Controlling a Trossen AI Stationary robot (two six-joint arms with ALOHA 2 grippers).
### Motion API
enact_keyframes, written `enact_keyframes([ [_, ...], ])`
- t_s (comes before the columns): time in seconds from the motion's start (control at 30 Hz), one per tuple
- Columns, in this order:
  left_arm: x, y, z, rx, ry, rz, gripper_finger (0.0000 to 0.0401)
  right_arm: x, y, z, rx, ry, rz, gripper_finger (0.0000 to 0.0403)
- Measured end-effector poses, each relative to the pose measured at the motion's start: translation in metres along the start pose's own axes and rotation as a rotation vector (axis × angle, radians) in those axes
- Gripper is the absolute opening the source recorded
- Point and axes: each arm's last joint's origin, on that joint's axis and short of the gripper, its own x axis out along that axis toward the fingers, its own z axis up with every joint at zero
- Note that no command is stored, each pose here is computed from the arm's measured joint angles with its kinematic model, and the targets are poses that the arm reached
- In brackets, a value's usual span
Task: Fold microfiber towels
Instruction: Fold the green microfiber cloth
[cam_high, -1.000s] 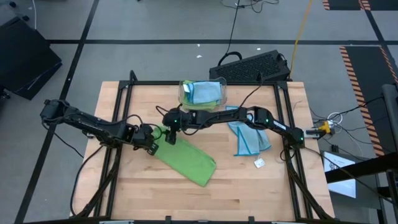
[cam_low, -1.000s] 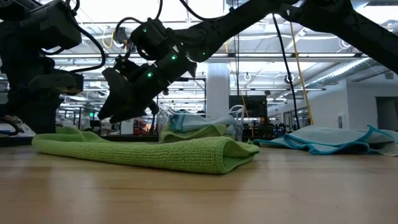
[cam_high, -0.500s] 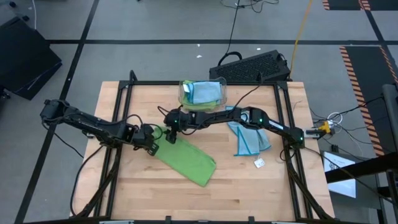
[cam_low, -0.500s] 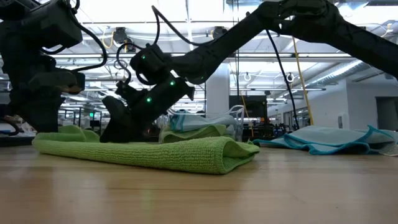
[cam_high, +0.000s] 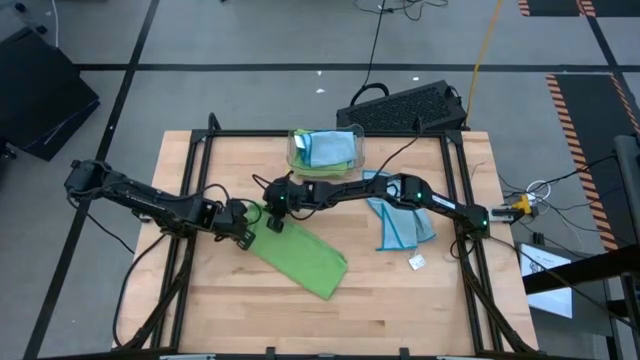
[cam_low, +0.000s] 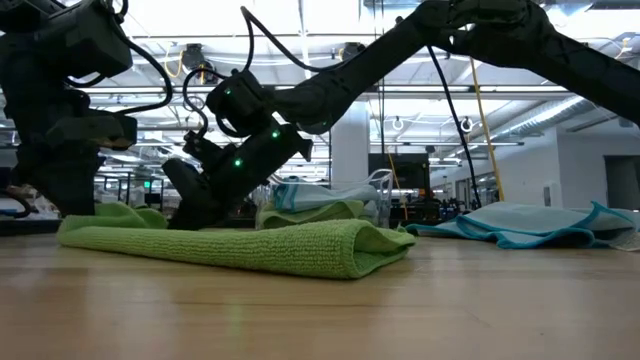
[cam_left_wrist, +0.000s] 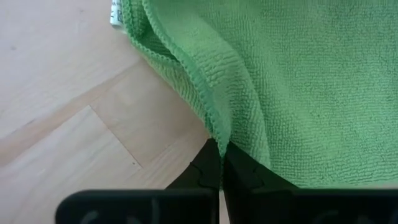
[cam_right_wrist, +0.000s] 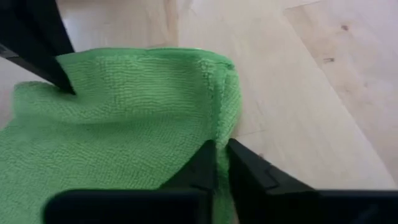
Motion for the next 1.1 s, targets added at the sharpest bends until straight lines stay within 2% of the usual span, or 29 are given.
enact_keyframes([
  [0.1,0.0,0.0,0.0,0.0,-0.007,0.004,0.0005,0.0,0.0,-0.001,0.005,0.01,0.014,0.0007],
  [0.3,-0.004,-0.003,0.002,-0.015,-0.016,-0.017,0.0005,-0.016,-0.003,0.012,-0.003,0.027,0.055,0.0004],
  [0.5,-0.031,-0.027,0.017,0.068,-0.094,-0.078,0.0005,-0.052,-0.014,0.038,-0.064,0.049,0.105,0.0003],
  [0.67,-0.056,-0.049,0.026,0.082,-0.199,-0.15,0.0005,-0.078,-0.018,0.048,-0.094,0.117,0.109,0.0003],
  [0.73,-0.06,-0.055,0.026,0.078,-0.223,-0.172,0.0005,-0.09,-0.015,0.053,-0.11,0.128,0.142,0.0003],
  [0.83,-0.058,-0.064,0.023,0.074,-0.253,-0.193,0.0005,-0.102,-0.014,0.055,-0.127,0.179,0.189,0.0003],
  [1.0,-0.041,-0.08,0.017,0.071,-0.25,-0.199,0.0005,-0.113,-0.009,0.04,-0.101,0.361,0.247,0.0003],
  [1.1,-0.031,-0.095,0.016,0.054,-0.265,-0.258,0.0005,-0.121,-0.003,0.034,-0.077,0.453,0.294,0.0002],
])
